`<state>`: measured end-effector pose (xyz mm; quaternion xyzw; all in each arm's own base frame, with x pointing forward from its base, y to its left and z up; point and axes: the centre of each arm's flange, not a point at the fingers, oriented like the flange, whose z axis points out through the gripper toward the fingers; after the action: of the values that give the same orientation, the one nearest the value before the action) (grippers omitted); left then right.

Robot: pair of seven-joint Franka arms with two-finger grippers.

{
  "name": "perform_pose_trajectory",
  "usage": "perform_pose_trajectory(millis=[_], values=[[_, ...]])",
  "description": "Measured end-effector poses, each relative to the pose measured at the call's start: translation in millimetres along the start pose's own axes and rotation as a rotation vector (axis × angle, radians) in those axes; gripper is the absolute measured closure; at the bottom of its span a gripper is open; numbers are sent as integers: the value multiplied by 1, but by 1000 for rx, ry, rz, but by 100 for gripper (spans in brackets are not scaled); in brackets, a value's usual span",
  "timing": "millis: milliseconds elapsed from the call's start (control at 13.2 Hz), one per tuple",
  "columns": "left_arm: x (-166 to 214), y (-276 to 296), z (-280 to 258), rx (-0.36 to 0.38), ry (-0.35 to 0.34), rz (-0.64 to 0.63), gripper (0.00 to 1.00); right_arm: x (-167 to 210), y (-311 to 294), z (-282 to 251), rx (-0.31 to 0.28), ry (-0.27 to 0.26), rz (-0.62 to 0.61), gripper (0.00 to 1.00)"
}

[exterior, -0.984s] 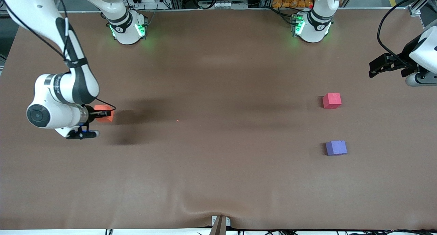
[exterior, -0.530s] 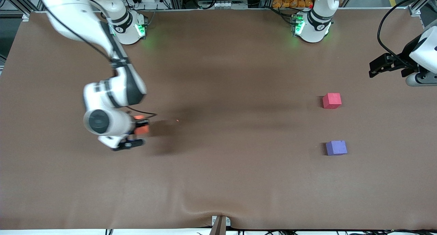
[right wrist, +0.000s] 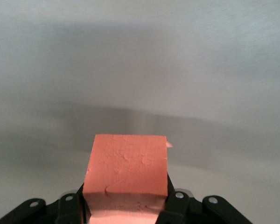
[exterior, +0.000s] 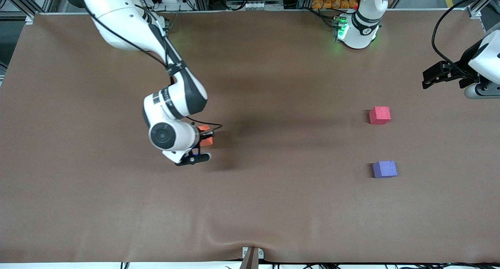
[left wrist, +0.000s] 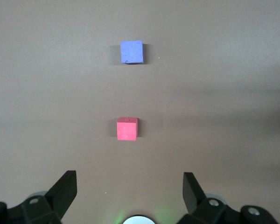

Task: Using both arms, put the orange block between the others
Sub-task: 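Carry the orange cube with the right gripper to the table middle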

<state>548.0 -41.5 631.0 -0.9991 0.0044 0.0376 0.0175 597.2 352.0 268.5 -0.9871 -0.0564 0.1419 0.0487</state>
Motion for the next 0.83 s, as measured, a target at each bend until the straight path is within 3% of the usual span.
perform_pose_trajectory(millis=[378, 833], values=[[0, -1, 0, 0, -1, -1, 0, -24, -121, 35, 8, 92, 69, 44], [1, -11, 0, -1, 0, -19, 0, -20, -161, 75, 41, 121, 111, 44]])
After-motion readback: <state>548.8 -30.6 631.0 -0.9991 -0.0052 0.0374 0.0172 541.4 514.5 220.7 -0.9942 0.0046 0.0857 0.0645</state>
